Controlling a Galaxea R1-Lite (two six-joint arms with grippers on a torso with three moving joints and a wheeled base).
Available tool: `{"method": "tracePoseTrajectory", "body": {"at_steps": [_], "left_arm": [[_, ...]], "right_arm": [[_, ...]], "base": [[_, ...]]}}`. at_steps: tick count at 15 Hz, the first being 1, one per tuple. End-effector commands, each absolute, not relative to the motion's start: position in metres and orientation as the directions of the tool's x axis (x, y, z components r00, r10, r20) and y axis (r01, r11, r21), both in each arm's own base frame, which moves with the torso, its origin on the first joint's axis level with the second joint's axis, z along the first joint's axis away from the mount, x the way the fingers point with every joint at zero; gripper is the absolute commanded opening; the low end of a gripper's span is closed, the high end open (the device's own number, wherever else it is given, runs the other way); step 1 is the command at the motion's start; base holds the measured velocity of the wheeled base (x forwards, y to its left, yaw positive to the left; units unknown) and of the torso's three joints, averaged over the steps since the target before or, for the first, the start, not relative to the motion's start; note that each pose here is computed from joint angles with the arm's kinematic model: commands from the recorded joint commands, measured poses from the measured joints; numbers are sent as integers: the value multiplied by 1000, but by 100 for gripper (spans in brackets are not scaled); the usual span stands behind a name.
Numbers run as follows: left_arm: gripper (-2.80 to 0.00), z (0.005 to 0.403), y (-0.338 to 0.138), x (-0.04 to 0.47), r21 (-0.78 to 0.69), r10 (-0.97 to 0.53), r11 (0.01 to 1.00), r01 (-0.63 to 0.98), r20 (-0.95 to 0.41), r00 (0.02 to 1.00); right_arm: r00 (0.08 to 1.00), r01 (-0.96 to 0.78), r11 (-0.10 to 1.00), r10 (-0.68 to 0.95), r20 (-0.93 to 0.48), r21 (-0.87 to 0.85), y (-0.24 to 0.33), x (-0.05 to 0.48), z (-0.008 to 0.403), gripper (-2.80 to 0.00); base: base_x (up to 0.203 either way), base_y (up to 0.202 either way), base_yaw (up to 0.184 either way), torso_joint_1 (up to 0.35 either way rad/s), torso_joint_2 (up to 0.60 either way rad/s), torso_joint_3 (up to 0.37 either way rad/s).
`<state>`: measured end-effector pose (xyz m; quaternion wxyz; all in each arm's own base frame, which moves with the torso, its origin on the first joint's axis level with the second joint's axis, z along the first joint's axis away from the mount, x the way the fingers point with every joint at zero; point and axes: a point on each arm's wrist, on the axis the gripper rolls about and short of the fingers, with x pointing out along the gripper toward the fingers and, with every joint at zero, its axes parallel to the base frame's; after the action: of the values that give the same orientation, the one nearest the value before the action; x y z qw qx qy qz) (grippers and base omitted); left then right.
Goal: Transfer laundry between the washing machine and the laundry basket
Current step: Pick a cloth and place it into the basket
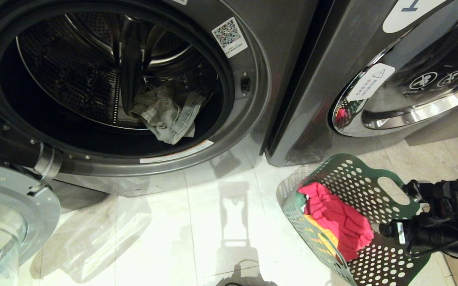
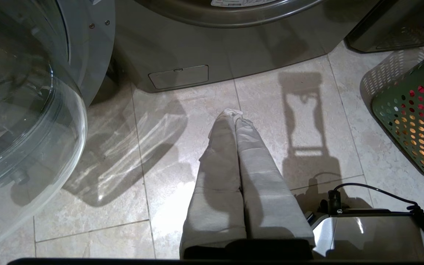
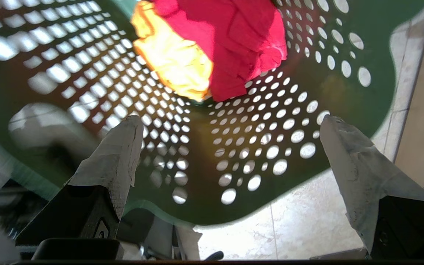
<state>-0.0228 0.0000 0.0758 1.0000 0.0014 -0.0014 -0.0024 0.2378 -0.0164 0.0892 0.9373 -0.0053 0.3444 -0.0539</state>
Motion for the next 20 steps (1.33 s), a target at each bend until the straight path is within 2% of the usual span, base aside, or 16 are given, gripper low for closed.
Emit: {"method": "tracePoseTrajectory", "body": {"at_steps": [1, 4, 13, 20], "left_arm": [[-280, 76, 0, -23, 3, -5, 1000, 5, 2, 1000], [-280, 76, 0, -23, 3, -5, 1000, 5, 2, 1000], [-280, 76, 0, -23, 3, -5, 1000, 5, 3, 1000], [-280, 76, 0, -23, 3, -5, 1000, 5, 2, 1000]], "right_arm": [[801, 57, 997, -78, -593, -54, -2, 194, 102, 0], [791, 68, 997, -75, -607, -34, 1, 177, 97, 0], [740, 94, 996, -73, -668, -4, 1, 183, 87, 0], [693, 131, 991, -73, -717, 26, 1, 212, 71, 0]], "base": [[0, 0, 0, 0, 0, 0], [0, 0, 0, 0, 0, 0], [0, 0, 0, 0, 0, 0], [0, 0, 0, 0, 0, 0]]}}
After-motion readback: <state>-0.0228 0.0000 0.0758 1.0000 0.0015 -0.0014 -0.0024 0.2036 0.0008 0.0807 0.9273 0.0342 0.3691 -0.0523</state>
